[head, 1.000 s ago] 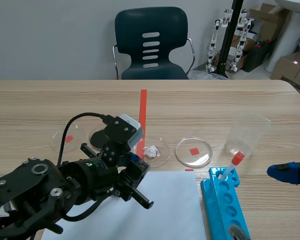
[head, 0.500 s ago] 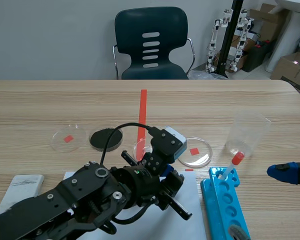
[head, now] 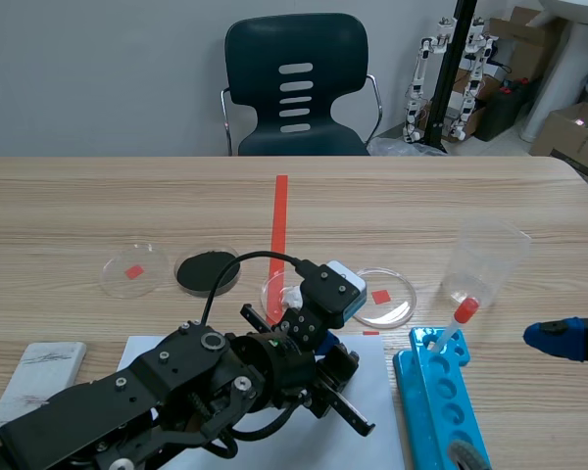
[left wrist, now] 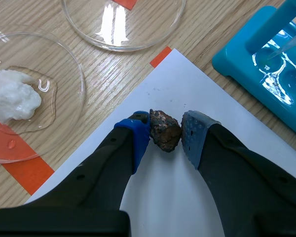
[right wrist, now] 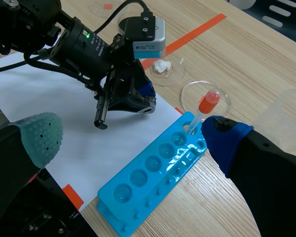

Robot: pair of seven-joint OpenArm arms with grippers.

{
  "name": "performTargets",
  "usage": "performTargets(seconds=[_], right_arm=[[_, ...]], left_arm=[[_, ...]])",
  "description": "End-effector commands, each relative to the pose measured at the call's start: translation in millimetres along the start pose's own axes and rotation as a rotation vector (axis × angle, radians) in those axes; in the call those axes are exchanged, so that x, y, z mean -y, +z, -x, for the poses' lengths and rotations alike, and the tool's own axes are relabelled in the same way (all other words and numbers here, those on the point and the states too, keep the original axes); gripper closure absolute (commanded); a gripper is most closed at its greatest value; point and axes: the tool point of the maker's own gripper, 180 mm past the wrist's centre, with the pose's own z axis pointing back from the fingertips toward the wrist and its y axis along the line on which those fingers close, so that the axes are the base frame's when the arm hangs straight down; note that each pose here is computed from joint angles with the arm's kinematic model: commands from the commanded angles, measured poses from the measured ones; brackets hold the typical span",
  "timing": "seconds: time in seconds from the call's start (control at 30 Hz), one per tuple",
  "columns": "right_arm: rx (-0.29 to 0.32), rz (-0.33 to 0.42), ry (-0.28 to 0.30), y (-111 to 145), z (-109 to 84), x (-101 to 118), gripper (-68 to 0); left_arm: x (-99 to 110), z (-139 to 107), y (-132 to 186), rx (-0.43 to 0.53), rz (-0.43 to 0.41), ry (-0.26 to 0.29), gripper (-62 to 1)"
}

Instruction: Put the right mineral back

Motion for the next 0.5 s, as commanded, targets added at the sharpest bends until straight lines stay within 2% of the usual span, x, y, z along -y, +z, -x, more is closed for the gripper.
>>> performTargets(seconds=[0.0, 0.27, 0.47], right_arm=[[0.024, 0.004, -0.001, -1.3, -5.6, 1.4, -58.7], [0.024, 0.004, -0.001, -1.3, -5.6, 1.4, -58.7], [0.024, 0.004, -0.001, -1.3, -5.6, 1.4, -58.7]], left_arm=[[-0.8, -14.2, -0.9, 0.037, 0.001, -0.004, -16.2], [-0.8, -14.2, -0.9, 0.037, 0.001, -0.004, -16.4], [-0.3, -13.1, -0.8, 0.035, 0.002, -0.002, -27.6]])
